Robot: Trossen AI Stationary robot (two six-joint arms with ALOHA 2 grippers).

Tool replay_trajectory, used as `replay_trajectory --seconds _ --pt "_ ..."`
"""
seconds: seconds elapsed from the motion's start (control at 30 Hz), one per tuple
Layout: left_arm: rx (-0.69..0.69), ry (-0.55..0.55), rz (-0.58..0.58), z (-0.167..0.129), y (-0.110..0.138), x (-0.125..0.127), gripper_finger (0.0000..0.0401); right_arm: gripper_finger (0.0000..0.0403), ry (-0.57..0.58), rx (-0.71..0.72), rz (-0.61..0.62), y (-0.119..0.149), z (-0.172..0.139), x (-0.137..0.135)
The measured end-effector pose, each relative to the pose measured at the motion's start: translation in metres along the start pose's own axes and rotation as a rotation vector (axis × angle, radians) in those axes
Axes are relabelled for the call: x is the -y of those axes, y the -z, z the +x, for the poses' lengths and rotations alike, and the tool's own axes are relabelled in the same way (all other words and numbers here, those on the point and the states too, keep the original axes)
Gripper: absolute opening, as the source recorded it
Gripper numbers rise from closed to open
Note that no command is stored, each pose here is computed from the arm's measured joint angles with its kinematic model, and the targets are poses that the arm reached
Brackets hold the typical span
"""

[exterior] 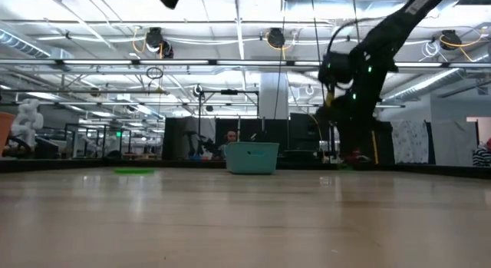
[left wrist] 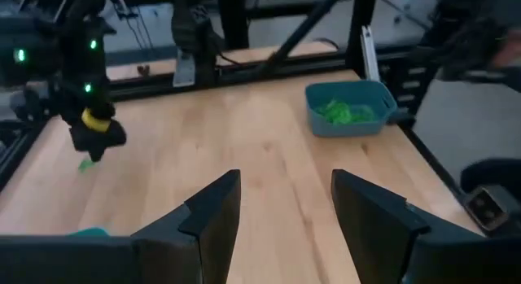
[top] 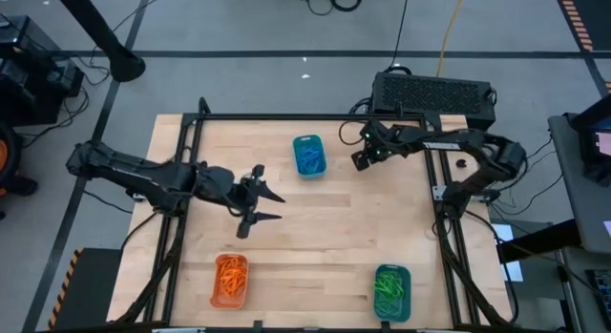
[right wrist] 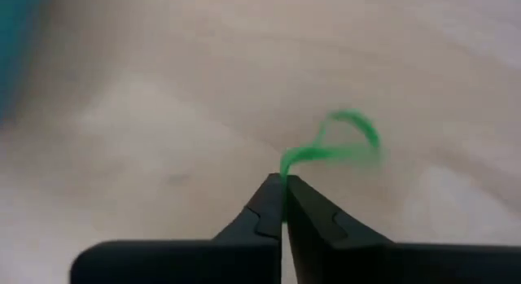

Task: Sort rubber bands into baskets
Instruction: Put the green rubber band into the bottom bin

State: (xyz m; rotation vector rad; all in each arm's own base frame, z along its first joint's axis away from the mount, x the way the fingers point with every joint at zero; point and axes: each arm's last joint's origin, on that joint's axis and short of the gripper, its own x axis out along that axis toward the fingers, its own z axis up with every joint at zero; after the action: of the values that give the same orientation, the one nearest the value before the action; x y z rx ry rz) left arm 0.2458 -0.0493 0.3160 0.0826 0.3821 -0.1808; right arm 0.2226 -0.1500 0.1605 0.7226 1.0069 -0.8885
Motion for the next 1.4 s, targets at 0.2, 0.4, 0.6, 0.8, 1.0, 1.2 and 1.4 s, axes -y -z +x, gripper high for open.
replay_trajectory --seconds 0.2,0.4,0.6,0.8,1.0,1.2,1.4 --pt "0.162 -0.054 -0.005 0.019 0.042 0.003 0.0200 0.0001 -0.402 -0.019 -0.171 0.022 -0.048 -0.042" --pt "0.201 -0.091 -0.015 0.049 0.060 0.000 0.0200 0.0001 -0.747 0.073 -0.288 0.045 -0.089 -0.090" --pt "0.116 -0.137 0.036 0.084 0.067 -0.009 0.0200 0.0000 -0.890 0.131 -0.318 0.063 -0.105 -0.118" --pt "0.090 -0.216 0.166 0.100 0.062 -0.011 0.0200 0.0000 -0.910 0.115 -0.313 0.076 -0.104 -0.132" --pt "0.082 -0.216 0.214 0.111 0.058 -0.011 0.0200 0.0000 -0.953 0.135 -0.324 0.080 -0.103 -0.141" --pt "0.080 -0.200 0.234 0.120 0.056 -0.011 0.0200 0.0000 -0.954 0.179 -0.315 0.077 -0.104 -0.142" --pt "0.083 -0.221 0.228 0.120 0.055 -0.014 0.0200 0.0000 -0.971 0.180 -0.320 0.077 -0.105 -0.143"
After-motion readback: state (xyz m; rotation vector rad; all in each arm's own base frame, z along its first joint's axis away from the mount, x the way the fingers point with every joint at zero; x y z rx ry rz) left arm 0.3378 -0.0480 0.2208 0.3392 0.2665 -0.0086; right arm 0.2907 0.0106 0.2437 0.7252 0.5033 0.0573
